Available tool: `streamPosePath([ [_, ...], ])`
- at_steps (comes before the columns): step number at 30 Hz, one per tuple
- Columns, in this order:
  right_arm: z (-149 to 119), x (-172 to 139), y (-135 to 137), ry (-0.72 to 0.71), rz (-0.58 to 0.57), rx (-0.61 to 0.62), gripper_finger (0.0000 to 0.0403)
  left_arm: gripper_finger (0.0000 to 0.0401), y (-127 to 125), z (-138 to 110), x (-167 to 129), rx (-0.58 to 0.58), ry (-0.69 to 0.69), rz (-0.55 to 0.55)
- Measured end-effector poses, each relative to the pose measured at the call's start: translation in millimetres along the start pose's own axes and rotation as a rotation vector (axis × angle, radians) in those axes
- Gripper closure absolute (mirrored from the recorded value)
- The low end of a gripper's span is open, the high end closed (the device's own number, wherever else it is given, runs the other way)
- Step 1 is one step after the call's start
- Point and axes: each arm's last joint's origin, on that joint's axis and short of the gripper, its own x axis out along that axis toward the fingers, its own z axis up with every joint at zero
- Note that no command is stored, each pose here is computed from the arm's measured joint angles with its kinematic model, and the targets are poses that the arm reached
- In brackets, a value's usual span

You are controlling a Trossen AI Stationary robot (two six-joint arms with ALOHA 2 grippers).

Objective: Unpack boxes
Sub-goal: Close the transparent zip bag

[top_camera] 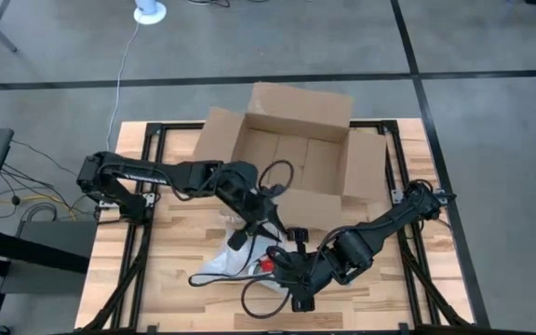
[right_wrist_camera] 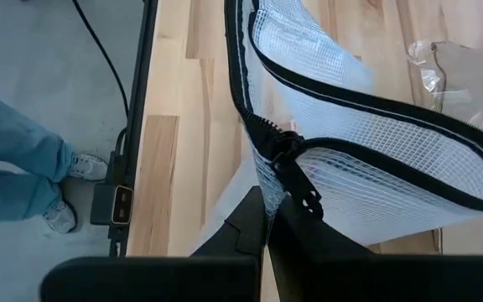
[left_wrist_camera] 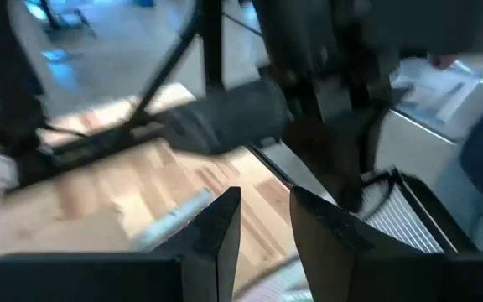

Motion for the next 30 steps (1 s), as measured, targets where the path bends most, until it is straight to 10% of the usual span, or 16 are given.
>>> streamPosePath([
  [30,0.6,-0.7,3.4,-0.016,0.016,0.019,0.0403,0.0308,-31.6,-16.7,49.3,0.146,0.088,-0.083],
])
